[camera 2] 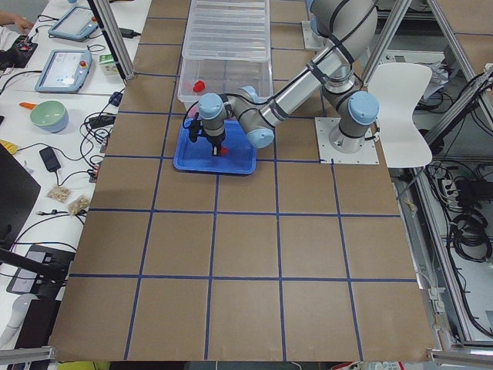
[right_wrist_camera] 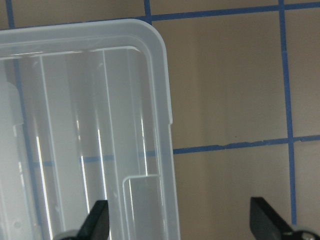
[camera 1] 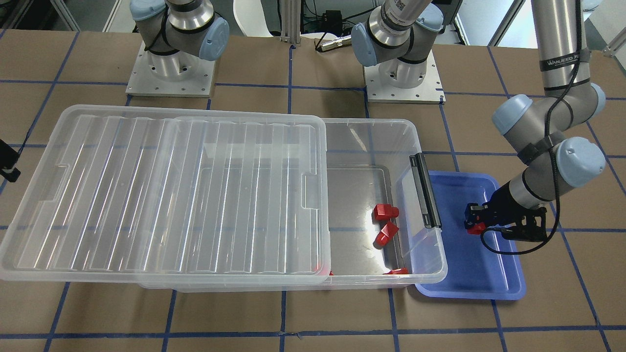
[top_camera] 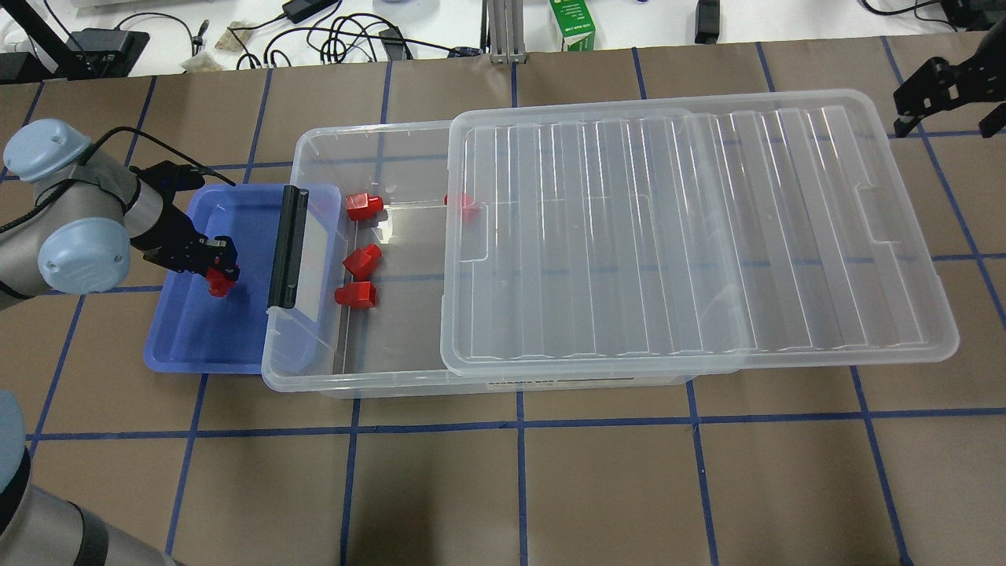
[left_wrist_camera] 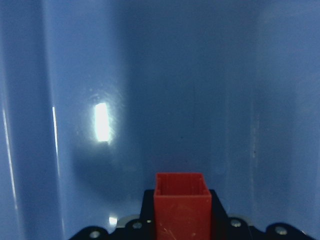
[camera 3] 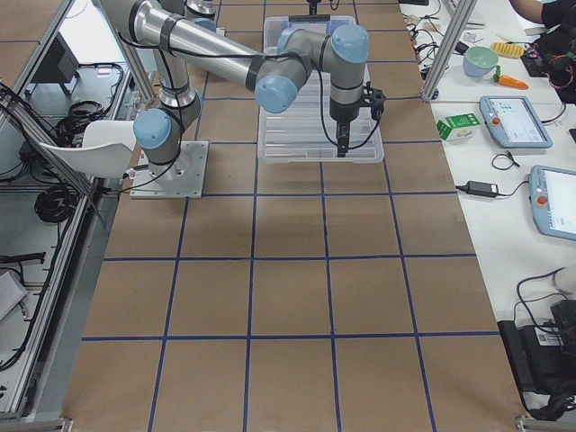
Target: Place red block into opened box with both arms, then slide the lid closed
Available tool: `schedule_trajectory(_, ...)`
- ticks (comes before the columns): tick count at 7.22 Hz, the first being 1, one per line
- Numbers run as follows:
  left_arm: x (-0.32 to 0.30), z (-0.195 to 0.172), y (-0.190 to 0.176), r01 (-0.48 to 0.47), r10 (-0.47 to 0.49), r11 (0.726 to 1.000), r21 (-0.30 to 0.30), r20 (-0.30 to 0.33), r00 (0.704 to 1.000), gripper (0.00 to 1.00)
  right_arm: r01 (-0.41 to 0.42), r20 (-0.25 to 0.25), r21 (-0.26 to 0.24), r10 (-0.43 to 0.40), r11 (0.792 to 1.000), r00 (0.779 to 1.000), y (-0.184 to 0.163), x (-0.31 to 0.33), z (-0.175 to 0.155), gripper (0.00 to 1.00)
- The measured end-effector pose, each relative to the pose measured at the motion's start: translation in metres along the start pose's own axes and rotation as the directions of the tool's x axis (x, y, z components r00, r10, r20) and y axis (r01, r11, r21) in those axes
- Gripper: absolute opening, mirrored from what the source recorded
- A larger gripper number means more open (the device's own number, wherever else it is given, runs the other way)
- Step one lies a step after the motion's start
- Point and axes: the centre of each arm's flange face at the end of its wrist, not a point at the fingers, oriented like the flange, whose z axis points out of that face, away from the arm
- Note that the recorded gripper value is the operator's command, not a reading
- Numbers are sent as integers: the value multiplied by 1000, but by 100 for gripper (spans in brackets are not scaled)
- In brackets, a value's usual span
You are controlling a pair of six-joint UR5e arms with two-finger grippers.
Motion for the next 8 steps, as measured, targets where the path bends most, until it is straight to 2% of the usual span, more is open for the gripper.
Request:
schedule_trajectory(2,11,-90,-13,-10,10,1000,-5,3,1000,0,0,2,-28,0,1000,1000,23,-9,-57,100)
schedule_trajectory(3,32,-140,-17,-33,33,999,8,17,999,0,0,6,-34,0,999,1000,30,-13,-67,100)
schedule_trajectory(4,64,-170,-18,-51,51,999,18,27,998,0,-12,14,-38,12,999,1000,33,-27,-71,100)
schedule_trajectory(6,141,-189,-19,-37,36,999,37,36,999,0,-46,12,-32,47,998,999,34,-109,-77,100)
schedule_trajectory(8,201,-171,-21,-10,9,999,31,28,1000,0,-91,15,-32,91,995,996,42,-195,-74,100)
